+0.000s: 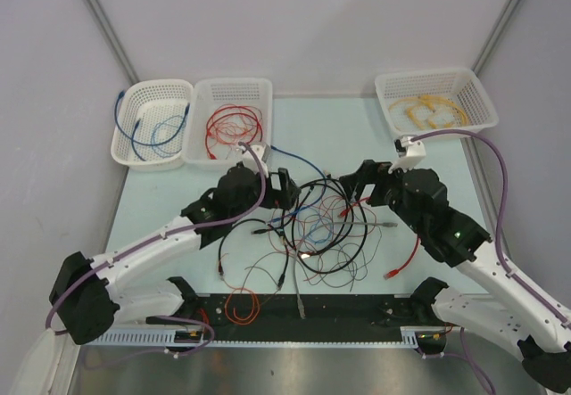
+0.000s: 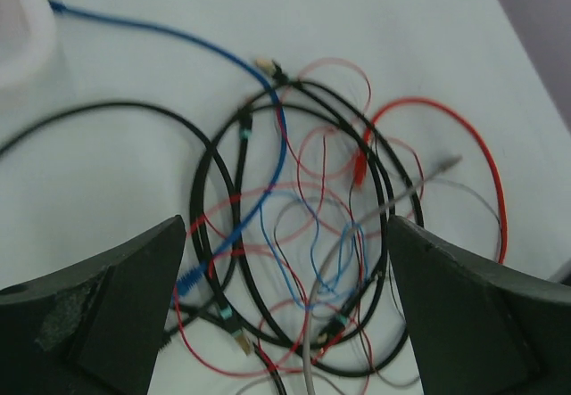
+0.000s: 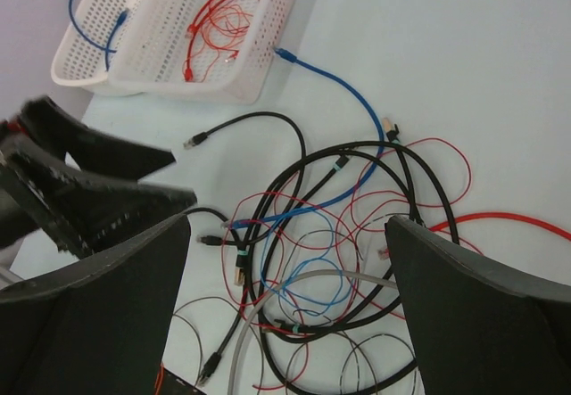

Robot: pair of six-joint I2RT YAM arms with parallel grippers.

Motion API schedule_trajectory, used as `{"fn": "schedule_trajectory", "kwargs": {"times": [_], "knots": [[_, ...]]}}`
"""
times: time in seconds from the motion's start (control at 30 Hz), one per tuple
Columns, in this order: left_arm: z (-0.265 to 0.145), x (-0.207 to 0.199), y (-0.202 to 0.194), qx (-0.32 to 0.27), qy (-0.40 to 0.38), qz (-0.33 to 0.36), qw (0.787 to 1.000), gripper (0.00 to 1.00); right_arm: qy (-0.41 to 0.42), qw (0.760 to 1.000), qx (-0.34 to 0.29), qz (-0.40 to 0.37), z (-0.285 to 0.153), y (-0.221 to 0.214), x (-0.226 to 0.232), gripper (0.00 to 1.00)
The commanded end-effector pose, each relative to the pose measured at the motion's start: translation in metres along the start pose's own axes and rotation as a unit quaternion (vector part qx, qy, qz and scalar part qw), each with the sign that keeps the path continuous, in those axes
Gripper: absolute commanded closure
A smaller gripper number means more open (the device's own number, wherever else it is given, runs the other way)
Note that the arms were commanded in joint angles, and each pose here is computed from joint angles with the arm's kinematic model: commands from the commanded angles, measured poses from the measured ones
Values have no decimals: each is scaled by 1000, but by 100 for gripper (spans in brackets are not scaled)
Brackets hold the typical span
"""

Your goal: Untangle the cables

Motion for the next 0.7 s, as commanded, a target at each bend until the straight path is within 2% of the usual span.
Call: {"fn": "schedule_trajectory", "kwargs": {"times": [0.0,0.07,0.2,0.5,0.57,0.67], "knots": [[-11,-21,-30,42,-93,-73,992,1,-36,999,12,5,0,-7,-9,4],[-6,-24,-49,85,-107,-77,988,3,-37,999,13,12,1,-9,-10,3],[4,-31,-72,125,-128,-88,980,14,-42,999,19,19,2,-16,-13,4],[34,-29,-113,196,-115,-99,969,34,-54,998,24,17,0,-20,-18,4],[36,-28,-117,202,-111,-103,968,36,-58,998,27,14,0,-21,-20,4],[38,-24,-126,212,-102,-106,966,44,-61,998,30,12,1,-22,-20,4]]}}
Point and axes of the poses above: each gripper's point midway between its finger pads, its own z axis out along the fingers, its own x axis along the line the jaws close on, y = z × x, the point moved 8 cm from there along -z, back along the fingers, and after that the axes turned 2 degrees about z, right-handed, at the moved point
